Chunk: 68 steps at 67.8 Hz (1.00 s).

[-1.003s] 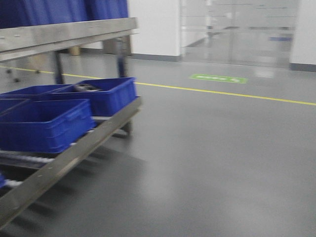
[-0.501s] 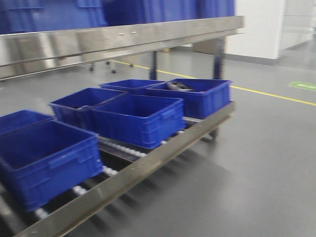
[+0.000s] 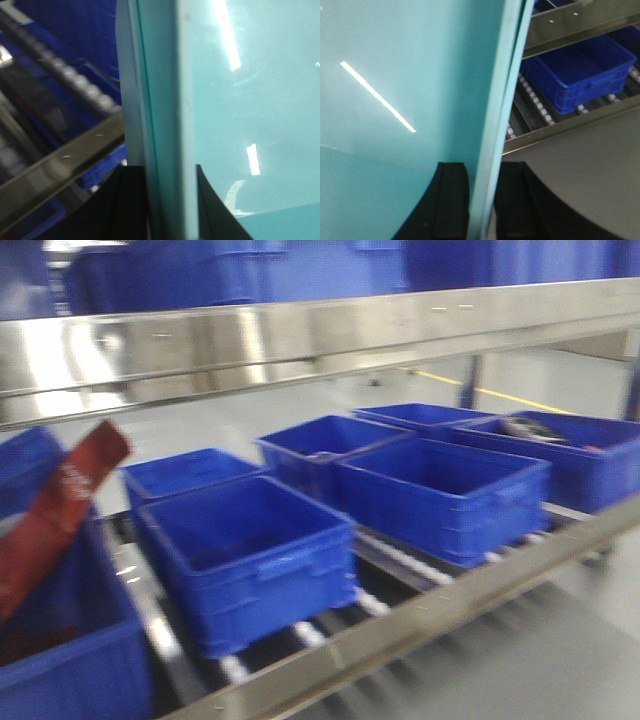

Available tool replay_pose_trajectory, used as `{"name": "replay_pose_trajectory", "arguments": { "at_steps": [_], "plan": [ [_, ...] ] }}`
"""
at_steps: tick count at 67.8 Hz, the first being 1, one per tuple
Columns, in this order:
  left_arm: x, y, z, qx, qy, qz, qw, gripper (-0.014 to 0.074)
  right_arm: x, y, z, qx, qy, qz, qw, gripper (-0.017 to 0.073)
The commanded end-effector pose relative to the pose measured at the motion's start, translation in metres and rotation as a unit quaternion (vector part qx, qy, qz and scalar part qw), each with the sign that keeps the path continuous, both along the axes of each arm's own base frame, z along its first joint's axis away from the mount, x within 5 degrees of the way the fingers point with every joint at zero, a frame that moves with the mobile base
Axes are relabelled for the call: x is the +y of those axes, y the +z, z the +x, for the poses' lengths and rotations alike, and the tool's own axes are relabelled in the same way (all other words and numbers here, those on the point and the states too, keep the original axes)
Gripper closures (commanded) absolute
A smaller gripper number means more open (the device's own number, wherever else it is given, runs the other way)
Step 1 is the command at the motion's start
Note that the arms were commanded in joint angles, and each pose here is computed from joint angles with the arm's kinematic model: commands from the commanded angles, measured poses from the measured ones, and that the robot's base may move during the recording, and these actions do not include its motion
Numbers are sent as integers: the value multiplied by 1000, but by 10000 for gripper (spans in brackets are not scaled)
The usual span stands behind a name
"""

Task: Move two blue bins to right shelf middle
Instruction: 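Turn the base toward the shelf and approach its middle level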

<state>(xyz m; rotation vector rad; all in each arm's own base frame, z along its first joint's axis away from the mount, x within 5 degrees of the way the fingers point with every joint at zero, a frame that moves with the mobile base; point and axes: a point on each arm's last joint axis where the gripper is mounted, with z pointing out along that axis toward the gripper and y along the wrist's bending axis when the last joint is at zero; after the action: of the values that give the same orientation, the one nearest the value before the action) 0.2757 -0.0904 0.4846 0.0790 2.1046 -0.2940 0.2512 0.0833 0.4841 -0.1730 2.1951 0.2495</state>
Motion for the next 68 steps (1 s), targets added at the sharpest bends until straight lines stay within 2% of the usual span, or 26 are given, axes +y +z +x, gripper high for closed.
{"name": "replay_pose_trajectory", "arguments": {
  "at_steps": [1,68],
  "plan": [
    [-3,32,-3,-127,-10,-54,990,704,3,13,-4,-45,20,19,999,724],
    [-3,32,-3,-127,-10,-53,990,704,3,13,-4,-45,20,19,999,724]
  ]
}}
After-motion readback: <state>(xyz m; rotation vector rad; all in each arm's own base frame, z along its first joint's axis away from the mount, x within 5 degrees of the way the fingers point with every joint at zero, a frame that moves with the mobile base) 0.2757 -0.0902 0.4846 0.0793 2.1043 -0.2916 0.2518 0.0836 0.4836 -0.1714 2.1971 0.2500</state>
